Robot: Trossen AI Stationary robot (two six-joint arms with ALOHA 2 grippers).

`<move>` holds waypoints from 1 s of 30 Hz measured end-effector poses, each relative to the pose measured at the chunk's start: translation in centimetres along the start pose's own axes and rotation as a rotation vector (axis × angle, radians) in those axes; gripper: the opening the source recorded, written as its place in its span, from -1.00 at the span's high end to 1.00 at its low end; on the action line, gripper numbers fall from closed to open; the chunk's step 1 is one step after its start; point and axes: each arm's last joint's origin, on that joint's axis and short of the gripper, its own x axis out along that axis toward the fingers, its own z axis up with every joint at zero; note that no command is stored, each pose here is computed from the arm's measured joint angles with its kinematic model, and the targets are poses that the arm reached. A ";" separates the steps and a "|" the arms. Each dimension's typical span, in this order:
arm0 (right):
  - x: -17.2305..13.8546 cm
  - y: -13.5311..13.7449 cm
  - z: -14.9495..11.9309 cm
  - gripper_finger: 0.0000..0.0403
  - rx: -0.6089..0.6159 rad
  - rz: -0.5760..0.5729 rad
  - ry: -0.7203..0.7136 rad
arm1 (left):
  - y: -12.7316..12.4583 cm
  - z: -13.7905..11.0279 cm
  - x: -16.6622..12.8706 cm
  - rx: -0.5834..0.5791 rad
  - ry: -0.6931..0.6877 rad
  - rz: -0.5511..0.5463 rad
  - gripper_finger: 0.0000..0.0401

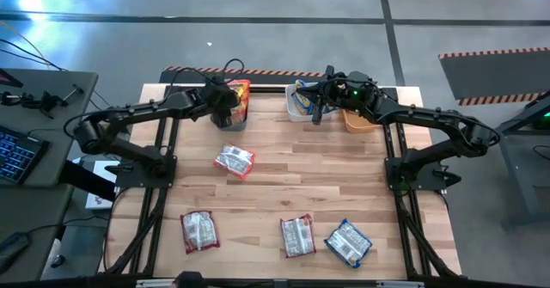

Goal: Sort Maruchan noodles
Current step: Put the right orange noodle pack into the blue bin

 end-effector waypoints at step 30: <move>0.0 0.0 0.0 1.00 -0.008 0.015 -0.005 | 1.4 -2.4 1.4 -0.560 0.030 -0.257 -0.14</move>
